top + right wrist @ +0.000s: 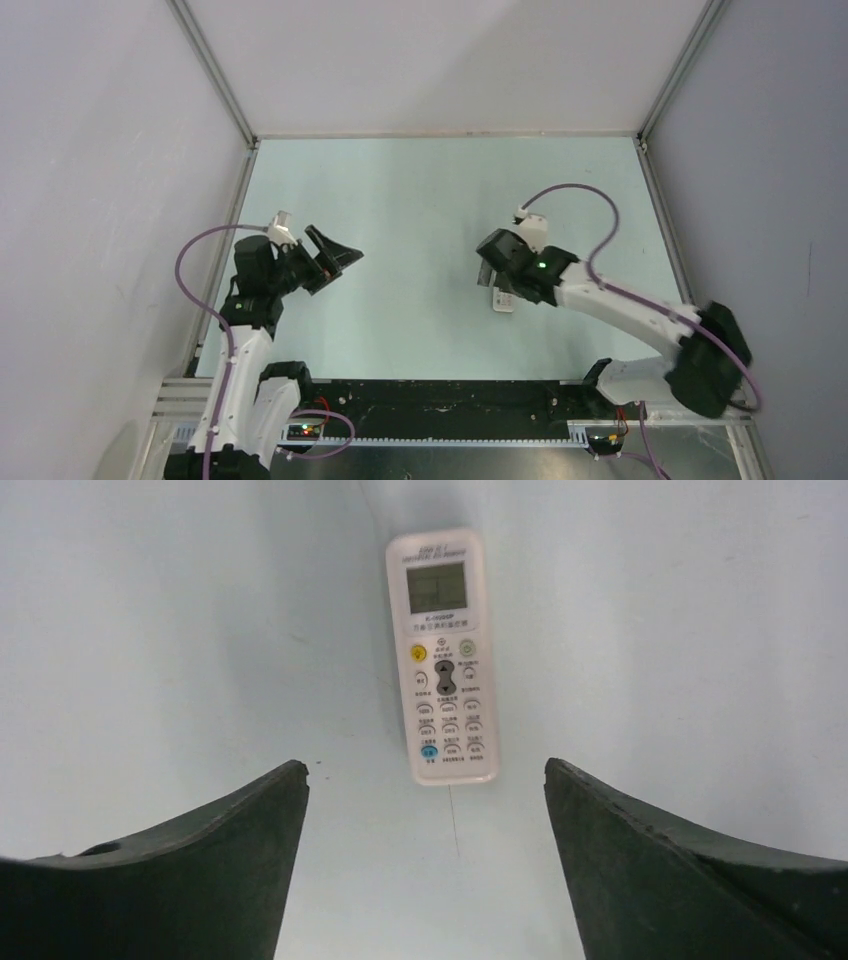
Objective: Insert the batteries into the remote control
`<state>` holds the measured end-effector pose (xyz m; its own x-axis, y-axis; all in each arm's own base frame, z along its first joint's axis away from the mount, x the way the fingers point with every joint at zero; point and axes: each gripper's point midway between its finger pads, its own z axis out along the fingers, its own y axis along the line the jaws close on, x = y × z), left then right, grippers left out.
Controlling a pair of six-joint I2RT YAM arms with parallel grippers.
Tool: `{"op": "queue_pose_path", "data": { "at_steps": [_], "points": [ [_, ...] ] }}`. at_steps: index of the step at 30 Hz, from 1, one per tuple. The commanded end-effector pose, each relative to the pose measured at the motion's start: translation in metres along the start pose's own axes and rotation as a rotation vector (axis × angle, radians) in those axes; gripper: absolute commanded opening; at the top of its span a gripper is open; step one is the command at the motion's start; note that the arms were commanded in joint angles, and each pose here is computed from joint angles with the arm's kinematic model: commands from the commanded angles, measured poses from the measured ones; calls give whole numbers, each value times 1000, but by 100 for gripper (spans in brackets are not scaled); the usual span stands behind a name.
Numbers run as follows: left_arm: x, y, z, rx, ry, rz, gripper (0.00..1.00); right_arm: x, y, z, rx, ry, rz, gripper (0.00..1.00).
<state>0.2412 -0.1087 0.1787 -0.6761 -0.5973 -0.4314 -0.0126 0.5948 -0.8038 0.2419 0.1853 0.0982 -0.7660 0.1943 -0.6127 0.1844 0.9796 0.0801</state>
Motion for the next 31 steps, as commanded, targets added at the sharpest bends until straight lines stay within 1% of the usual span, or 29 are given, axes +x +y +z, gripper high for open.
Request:
{"op": "queue_pose_path", "data": {
  "at_steps": [1, 2, 3, 4, 5, 6, 7, 8, 10, 13, 16, 19, 22, 27, 31],
  "points": [
    [-10, -6, -16, -22, -63, 123, 100, -26, -41, -50, 29, -114, 92, 94],
    [-12, -8, -20, -24, -88, 139, 100, -35, -50, -67, -5, -154, 157, 96],
    [-14, -9, -23, -27, -103, 154, 100, -36, -66, -76, 28, -174, 160, 99],
    [-17, -11, -28, -35, -139, 170, 100, -43, -78, -94, -12, -217, 233, 99],
    [-19, -11, -30, -42, -157, 184, 100, -45, -96, -102, 14, -251, 244, 99],
    [-23, -11, -35, -54, -194, 200, 100, -51, -108, -118, -31, -293, 303, 99],
    [-25, -11, -38, -62, -212, 215, 100, -54, -121, -126, -32, -327, 318, 99],
    [-28, -11, -42, -70, -241, 230, 100, -59, -133, -141, -87, -372, 358, 100],
    [-31, -13, -45, -76, -255, 268, 100, -66, -154, -163, -159, -452, 433, 99],
    [-32, -15, -46, -77, -250, 287, 100, -77, -188, -192, -237, -580, 540, 99],
    [-32, -16, -49, -75, -258, 300, 100, -84, -215, -210, -249, -672, 600, 99],
    [-29, -19, -53, -63, -272, 298, 100, -84, -234, -221, -265, -720, 651, 99],
    [-25, -20, -54, -55, -260, 276, 100, -82, -245, -225, -265, -738, 678, 99],
    [-17, -19, -55, -42, -243, 272, 100, -80, -250, -227, -277, -741, 697, 99],
    [-17, -22, -58, -38, -244, 313, 100, -79, -248, -226, -282, -730, 693, 99]
  ]
}}
